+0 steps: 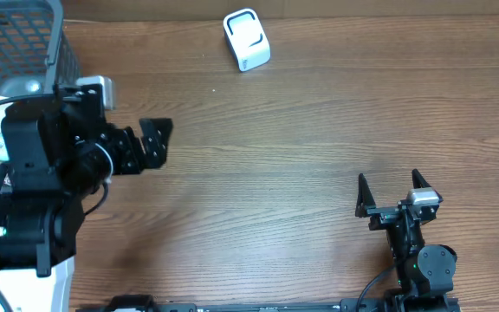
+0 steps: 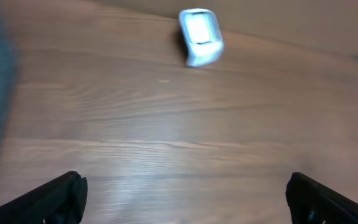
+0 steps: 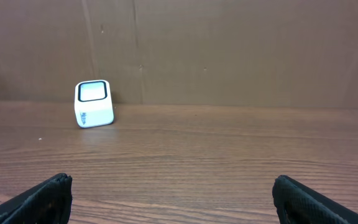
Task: Scan the item barcode
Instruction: 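Move the left gripper over the grey basket and reach inside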
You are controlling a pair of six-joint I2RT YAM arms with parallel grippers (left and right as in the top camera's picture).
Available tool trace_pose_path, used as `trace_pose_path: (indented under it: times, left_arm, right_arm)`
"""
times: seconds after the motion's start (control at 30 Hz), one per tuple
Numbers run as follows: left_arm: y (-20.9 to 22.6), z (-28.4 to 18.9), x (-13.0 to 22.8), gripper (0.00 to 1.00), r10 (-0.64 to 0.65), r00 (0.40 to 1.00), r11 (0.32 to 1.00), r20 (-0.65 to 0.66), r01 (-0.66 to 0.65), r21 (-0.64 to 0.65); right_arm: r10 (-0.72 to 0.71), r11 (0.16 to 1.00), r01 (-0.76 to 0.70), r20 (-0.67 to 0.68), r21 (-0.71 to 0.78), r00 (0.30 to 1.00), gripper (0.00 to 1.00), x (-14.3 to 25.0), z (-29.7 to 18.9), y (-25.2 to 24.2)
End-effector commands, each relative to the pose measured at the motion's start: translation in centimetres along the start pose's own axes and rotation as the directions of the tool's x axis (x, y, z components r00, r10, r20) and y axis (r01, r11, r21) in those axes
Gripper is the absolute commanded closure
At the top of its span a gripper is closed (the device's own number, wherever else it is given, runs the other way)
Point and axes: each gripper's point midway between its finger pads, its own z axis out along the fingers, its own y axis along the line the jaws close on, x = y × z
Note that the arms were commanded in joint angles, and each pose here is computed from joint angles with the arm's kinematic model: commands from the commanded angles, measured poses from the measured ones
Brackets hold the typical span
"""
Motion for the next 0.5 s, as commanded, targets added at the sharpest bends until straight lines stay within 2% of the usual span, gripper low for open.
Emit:
trace_pose_path:
  times: [0.0,0.2,0.27,0.3,0.47]
  left_arm:
    - [4.1,-0.9,-1.7,0.0,-0.082,0.992,0.968,0.093,0.102,-0.23]
    - [8.5,-2.4,-2.6,0.0,-0.126,0.976,0.903,0.175,0.186,-0.388]
    - [10.2,-3.2,-2.8,0.0,-0.136,0.969,0.866,0.205,0.217,-0.451]
    - [12.0,-4.2,-2.9,0.01,-0.148,0.961,0.825,0.235,0.252,-0.506]
    - [15.6,-6.4,-2.8,0.0,-0.184,0.937,0.729,0.297,0.333,-0.598]
  right_arm:
    - [-0.005,1.0,0.005,-0.001,0.007,1.0,0.0,0.3,0.0,-0.1]
    - [-0.005,1.0,0.005,-0.001,0.007,1.0,0.0,0.3,0.0,-0.1]
    - [-0.005,1.0,0.005,-0.001,0.007,1.0,0.0,0.3,0.0,-0.1]
    - [-0.005,1.0,0.005,-0.001,0.007,1.0,0.0,0.3,0.0,-0.1]
    - [-0.005,1.0,0.005,-0.001,0.007,1.0,0.0,0.3,0.0,-0.1]
